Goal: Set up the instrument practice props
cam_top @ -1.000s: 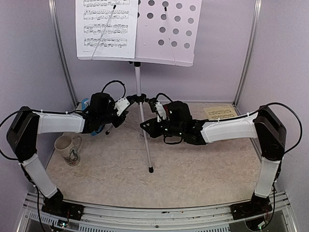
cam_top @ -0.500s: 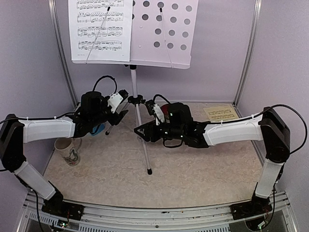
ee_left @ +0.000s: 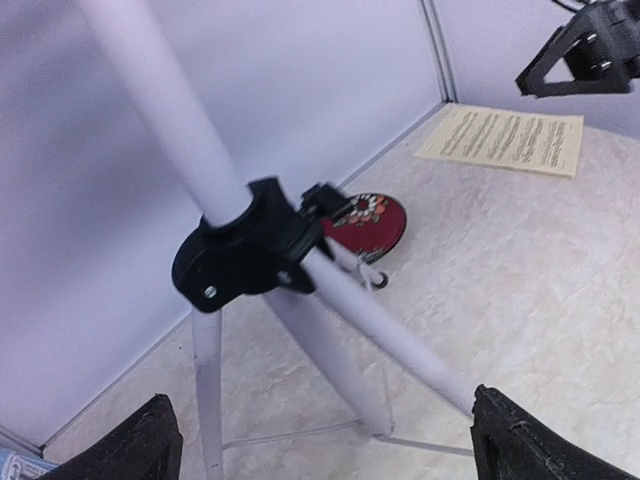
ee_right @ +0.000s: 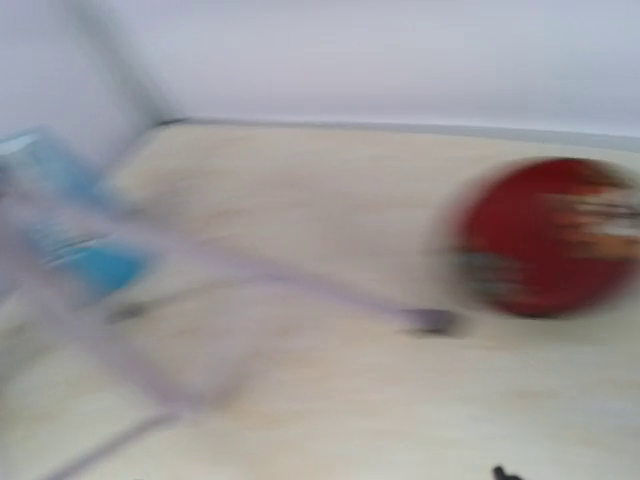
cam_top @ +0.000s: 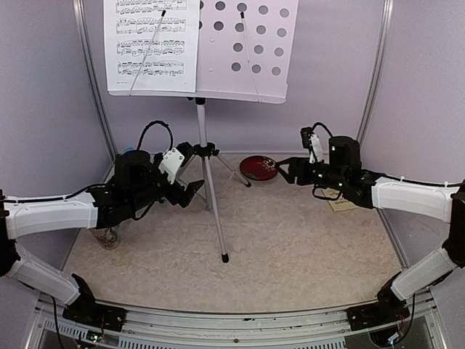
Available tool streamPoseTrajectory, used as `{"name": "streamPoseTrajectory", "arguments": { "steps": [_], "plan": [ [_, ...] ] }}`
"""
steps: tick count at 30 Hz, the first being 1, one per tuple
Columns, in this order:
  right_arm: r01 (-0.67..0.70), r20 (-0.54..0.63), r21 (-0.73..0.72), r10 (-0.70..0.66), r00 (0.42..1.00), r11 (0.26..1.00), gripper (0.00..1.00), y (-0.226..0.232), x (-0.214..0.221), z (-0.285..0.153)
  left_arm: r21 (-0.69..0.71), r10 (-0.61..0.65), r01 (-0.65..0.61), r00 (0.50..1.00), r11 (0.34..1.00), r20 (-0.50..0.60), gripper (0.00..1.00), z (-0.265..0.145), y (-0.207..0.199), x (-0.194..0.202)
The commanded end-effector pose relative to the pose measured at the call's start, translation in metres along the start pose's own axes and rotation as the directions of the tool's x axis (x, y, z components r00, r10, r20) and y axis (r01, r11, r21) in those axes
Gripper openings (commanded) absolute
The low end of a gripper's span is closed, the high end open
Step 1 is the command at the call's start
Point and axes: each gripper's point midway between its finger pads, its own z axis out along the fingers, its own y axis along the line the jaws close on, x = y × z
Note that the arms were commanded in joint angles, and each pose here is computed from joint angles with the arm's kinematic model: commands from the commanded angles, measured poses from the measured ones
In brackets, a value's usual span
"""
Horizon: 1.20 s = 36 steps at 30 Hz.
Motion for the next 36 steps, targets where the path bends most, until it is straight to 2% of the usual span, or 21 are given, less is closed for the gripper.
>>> {"name": "streamPoseTrajectory", "arguments": {
  "steps": [1,6,14,18,25,36],
  "plan": [
    [-0.043,-0.094,0.245,0.068,0.993,0.969,0.72,-0.100,0.017,-0.028,0.018,-0.053,0.052,0.997,0.998,0.056,0.99,-0.019,-0.017,-0.027],
    [-0.187,-0.068,0.358,0.225,0.972,0.915,0.69,-0.178,0.031,-0.048,0.049,-0.056,0.052,0.995,0.997,0.087,0.99,-0.028,-0.037,-0.044],
    [-0.269,-0.140,0.501,0.384,0.913,0.823,0.70,-0.247,0.062,-0.017,0.098,-0.054,0.045,0.994,0.994,0.098,0.99,-0.032,-0.066,-0.054],
    [-0.309,-0.119,0.537,0.433,0.894,0.785,0.72,-0.266,0.068,-0.007,0.104,-0.047,0.036,0.994,0.994,0.100,0.99,-0.033,-0.075,-0.057],
    [-0.330,-0.153,0.580,0.497,0.854,0.745,0.74,-0.282,0.096,0.001,0.096,-0.040,0.029,0.993,0.995,0.111,0.99,-0.036,-0.074,-0.062],
    [-0.412,-0.187,0.576,0.605,0.774,0.706,0.75,-0.271,0.136,-0.001,0.098,-0.031,0.019,0.993,0.995,0.117,0.99,-0.032,-0.076,-0.066]
  ]
}}
